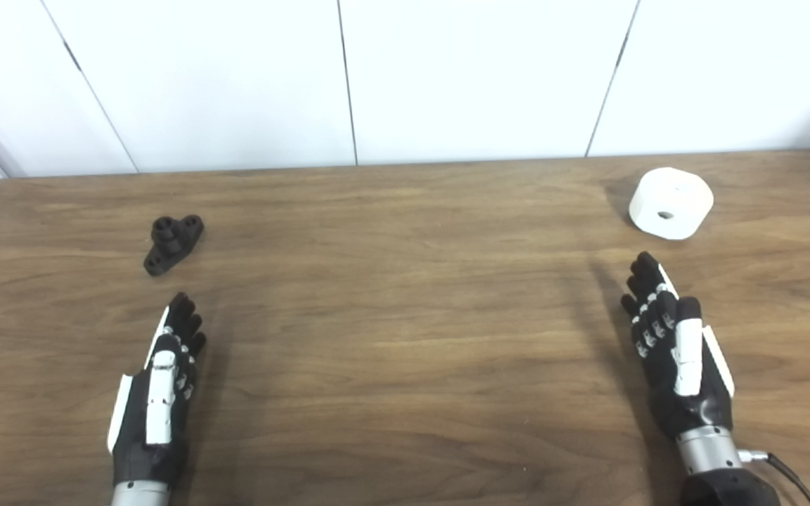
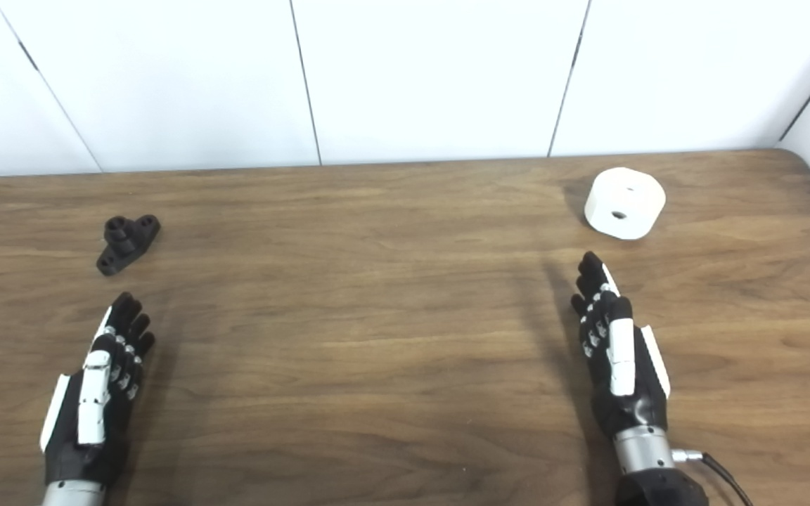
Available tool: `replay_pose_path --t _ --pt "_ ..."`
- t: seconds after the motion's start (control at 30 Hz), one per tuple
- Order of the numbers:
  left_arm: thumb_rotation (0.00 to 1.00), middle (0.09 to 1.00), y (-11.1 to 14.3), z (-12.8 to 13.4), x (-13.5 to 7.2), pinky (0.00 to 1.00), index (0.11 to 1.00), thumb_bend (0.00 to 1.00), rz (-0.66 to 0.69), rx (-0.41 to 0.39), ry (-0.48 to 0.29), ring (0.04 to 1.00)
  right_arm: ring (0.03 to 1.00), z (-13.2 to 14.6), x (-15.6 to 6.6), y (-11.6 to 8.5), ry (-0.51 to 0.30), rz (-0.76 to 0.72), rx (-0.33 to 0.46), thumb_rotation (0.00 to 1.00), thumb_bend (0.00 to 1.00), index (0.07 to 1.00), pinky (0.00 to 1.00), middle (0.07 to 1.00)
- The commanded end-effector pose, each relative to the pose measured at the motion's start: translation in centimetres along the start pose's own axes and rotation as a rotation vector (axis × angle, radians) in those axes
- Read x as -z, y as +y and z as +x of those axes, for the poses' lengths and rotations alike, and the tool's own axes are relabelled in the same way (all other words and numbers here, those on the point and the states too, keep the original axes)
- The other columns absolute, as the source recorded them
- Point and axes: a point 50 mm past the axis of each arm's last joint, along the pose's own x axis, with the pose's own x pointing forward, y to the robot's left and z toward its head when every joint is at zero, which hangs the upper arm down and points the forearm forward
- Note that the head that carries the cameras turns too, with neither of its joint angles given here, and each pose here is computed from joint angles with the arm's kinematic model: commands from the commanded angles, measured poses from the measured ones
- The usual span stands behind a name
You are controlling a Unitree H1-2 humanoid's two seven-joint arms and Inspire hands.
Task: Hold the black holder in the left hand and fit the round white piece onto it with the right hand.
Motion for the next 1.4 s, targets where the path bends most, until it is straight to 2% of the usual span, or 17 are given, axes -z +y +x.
replay_pose_path --t 0.0,0.57,0.9,1.07,1.3,1.37 --pt "1.0 1.0 -0.3 -1.3 0.8 1.0 1.0 0.41 -0.009 -0.009 0.044 1.0 1.0 -1.7 -0.3 -0.5 -0.005 -0.008 0.0 1.0 0.57 0.956 1.0 0.98" --pt "0.99 1.0 -0.2 -1.5 1.0 1.0 1.0 0.4 -0.007 -0.007 0.036 1.0 1.0 -1.9 -0.3 -0.3 -0.007 -0.016 0.001 1.0 0.56 0.958 1.0 0.981" --pt "0.96 1.0 -1.3 -2.4 1.8 1.0 1.0 0.41 -0.027 0.01 0.052 1.0 1.0 -2.4 0.7 -1.4 0.006 -0.03 0.001 1.0 0.57 0.97 1.0 0.998" --pt "0.96 1.0 -1.8 -2.7 2.0 1.0 1.0 0.39 -0.006 0.016 0.056 1.0 1.0 -2.6 0.7 -1.8 0.022 -0.031 0.004 1.0 0.58 0.974 1.0 0.999" --pt "0.86 0.997 -2.8 -3.1 2.2 1.0 1.0 0.47 0.007 0.01 0.056 0.992 1.0 -2.9 0.8 -2.4 0.028 -0.045 -0.005 1.0 0.67 0.979 1.0 1.0" --pt "0.85 0.999 -3.0 -3.2 2.2 1.0 1.0 0.47 0.001 0.011 0.053 0.995 1.0 -3.0 0.9 -2.6 0.031 -0.042 0.021 1.0 0.69 0.958 1.0 0.983"
